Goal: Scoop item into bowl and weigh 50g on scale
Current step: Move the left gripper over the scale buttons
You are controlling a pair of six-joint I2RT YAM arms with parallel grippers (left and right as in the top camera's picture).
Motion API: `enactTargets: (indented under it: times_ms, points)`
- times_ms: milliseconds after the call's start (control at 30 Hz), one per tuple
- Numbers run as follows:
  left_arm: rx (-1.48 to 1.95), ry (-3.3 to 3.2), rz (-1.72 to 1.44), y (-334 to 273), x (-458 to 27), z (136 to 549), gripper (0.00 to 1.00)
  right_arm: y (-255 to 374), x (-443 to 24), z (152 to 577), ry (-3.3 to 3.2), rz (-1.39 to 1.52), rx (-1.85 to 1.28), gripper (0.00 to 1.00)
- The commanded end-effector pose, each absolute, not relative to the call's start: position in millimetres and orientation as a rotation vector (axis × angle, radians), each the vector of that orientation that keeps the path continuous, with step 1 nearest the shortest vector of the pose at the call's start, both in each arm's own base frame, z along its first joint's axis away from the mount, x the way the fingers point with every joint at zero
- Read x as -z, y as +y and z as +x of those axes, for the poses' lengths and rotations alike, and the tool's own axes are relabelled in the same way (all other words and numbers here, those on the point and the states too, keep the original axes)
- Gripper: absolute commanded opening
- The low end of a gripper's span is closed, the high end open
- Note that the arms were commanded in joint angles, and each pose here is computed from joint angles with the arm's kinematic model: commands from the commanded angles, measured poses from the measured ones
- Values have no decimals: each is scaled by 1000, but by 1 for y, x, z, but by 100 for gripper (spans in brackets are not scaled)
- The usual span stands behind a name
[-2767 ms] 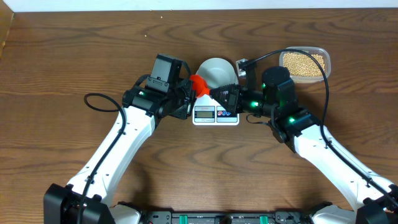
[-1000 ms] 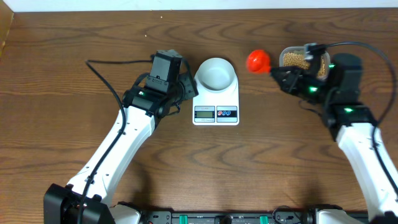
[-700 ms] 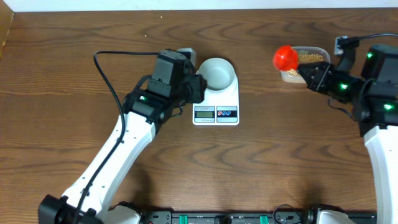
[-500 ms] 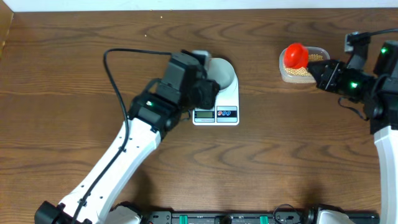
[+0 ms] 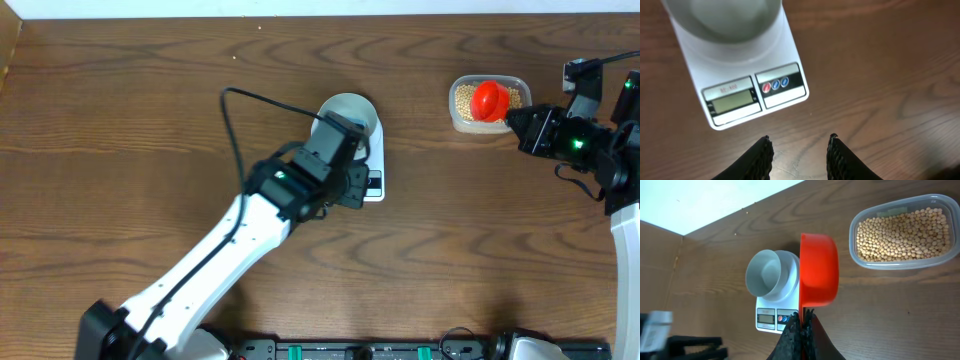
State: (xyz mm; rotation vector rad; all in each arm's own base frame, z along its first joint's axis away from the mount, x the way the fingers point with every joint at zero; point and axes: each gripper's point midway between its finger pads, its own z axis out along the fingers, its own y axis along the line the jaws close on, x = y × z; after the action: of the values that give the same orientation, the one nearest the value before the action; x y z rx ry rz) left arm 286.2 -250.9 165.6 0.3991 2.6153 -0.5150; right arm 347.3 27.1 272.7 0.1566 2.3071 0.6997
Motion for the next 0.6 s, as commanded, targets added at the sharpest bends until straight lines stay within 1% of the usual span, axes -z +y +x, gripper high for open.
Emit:
enactTargets:
  times_ms: [0, 200, 333, 367, 500, 567]
  points:
    - [474, 2701, 388, -260, -134, 280, 37, 24, -280, 347, 2290, 119, -662, 1]
    - [428, 2778, 402, -267, -101, 279, 30, 23, -278, 346, 2298, 101, -640, 1]
    - [404, 2830, 362, -268, -80, 281, 19, 23, -278, 346, 2300, 103, -640, 1]
    - [395, 2845, 356, -268, -74, 281, 14, 22, -277, 345, 2303, 106, -637, 1]
    - [393, 2842, 356, -272, -66, 285, 9, 20, -276, 346, 2307, 110, -620, 1]
    - [341, 2818, 302, -268, -62, 295, 8, 18, -276, 346, 2309, 116, -606, 1]
